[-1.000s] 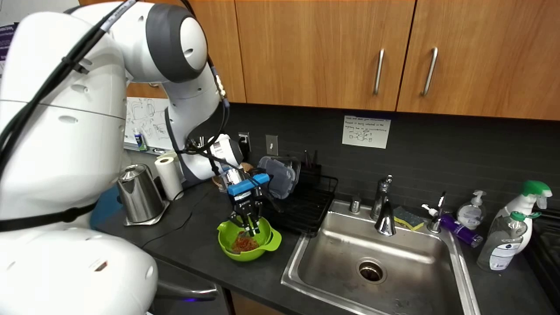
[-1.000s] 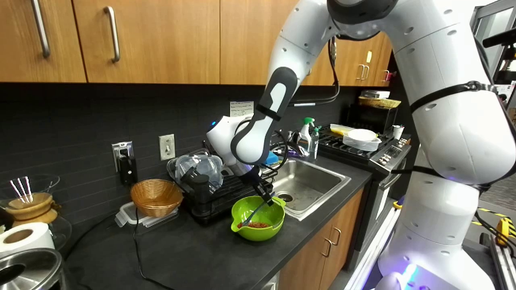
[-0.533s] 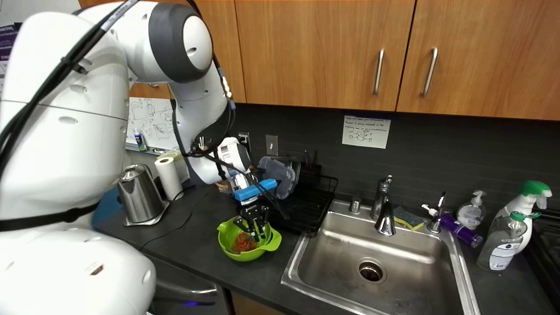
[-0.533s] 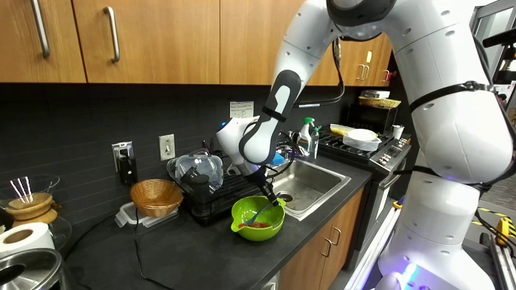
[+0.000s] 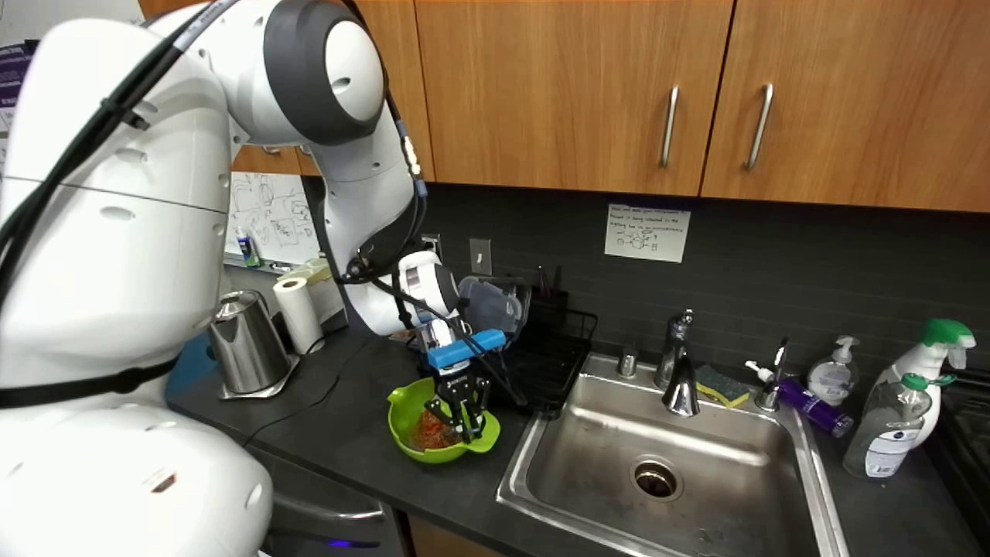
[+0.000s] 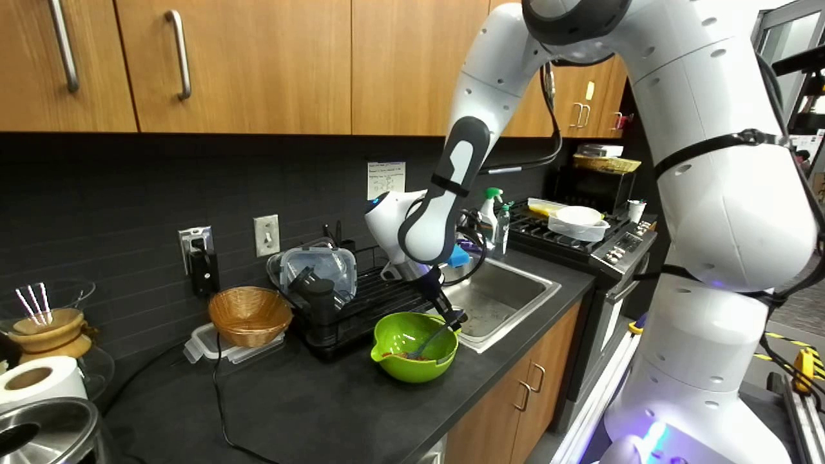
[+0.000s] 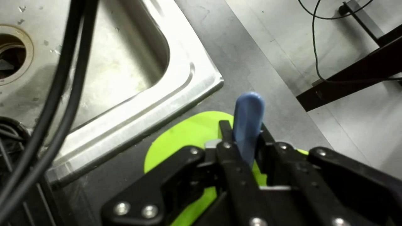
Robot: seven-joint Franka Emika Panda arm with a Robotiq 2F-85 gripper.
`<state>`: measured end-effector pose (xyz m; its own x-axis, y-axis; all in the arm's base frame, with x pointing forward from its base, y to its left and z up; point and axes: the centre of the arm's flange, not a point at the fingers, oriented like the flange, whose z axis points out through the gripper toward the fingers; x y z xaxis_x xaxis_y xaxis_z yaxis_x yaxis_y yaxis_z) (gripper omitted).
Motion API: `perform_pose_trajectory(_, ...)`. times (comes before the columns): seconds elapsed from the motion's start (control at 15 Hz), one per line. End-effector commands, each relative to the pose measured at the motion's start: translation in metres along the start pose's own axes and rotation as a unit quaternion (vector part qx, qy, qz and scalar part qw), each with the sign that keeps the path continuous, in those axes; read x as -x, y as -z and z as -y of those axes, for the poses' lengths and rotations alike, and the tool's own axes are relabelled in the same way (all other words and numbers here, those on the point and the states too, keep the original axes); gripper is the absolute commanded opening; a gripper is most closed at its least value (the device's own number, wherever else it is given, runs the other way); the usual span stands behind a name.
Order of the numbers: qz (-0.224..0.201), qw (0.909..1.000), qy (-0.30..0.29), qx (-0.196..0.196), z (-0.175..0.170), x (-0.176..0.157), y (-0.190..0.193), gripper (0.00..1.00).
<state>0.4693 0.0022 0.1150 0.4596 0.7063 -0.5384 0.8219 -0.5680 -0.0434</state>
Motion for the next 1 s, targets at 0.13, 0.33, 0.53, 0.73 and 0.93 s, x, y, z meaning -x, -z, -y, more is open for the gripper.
perform_pose_trajectory(0.13, 0.005, 1.0000, -0.004, -0.002, 0.005, 0.017, 0.004, 0.05)
perform_pose_trajectory(0.33, 0.011, 0.9999, -0.007, -0.001, 0.004, 0.019, 0.008, 0.05)
perform_pose_trajectory(0.53, 0.019, 0.9998, -0.008, -0.004, 0.005, 0.019, 0.011, 0.05)
perform_pose_trajectory(0.73, 0.028, 0.9995, -0.002, -0.014, 0.001, 0.012, 0.008, 0.05)
perform_pose_trajectory(0.93, 0.048, 0.9985, 0.004, -0.025, -0.002, 0.003, 0.004, 0.05)
